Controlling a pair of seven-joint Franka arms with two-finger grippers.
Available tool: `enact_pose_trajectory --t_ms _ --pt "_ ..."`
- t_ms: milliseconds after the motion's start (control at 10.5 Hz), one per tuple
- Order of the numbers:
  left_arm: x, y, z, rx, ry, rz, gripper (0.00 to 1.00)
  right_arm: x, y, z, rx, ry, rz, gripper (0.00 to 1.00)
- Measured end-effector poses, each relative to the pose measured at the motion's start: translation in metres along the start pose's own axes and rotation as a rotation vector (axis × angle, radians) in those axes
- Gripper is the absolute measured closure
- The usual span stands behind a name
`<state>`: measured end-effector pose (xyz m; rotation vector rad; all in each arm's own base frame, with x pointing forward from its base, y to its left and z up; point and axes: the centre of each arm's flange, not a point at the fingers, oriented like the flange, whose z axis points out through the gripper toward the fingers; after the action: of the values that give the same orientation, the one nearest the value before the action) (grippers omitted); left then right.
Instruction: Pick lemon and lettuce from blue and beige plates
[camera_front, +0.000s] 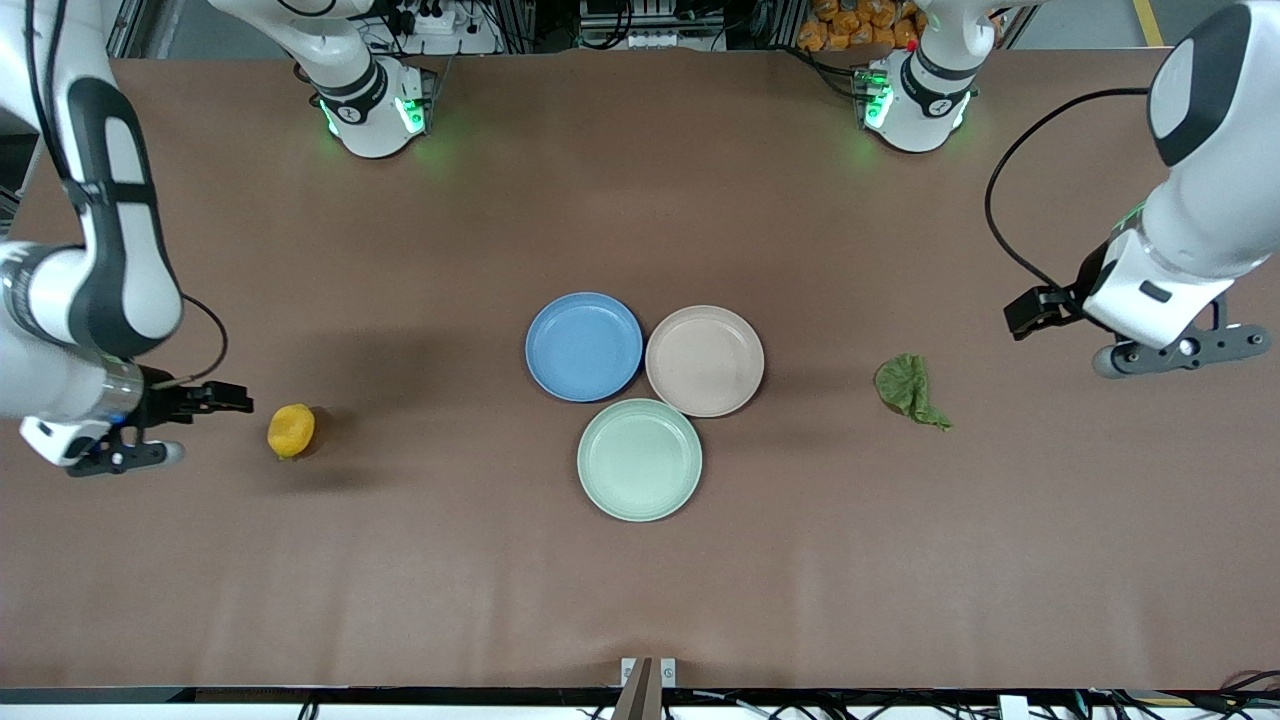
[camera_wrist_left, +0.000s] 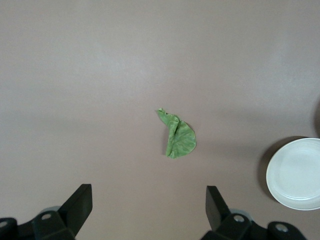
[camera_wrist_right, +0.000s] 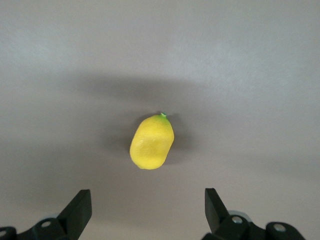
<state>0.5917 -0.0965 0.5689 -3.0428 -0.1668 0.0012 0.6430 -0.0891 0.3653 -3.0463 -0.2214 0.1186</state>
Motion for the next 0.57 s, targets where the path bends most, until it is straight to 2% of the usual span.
enact_pose_trajectory --t_ms 382,574 --pt "-0.009 -0.004 -0.021 0.004 0.037 -0.006 0.00 -0.023 0.003 -0.025 0.003 0.014 0.018 0.00" --pt "-0.009 -0.009 -0.025 0.008 0.045 0.007 0.00 -0.037 0.006 -0.034 -0.028 0.010 0.082 0.00"
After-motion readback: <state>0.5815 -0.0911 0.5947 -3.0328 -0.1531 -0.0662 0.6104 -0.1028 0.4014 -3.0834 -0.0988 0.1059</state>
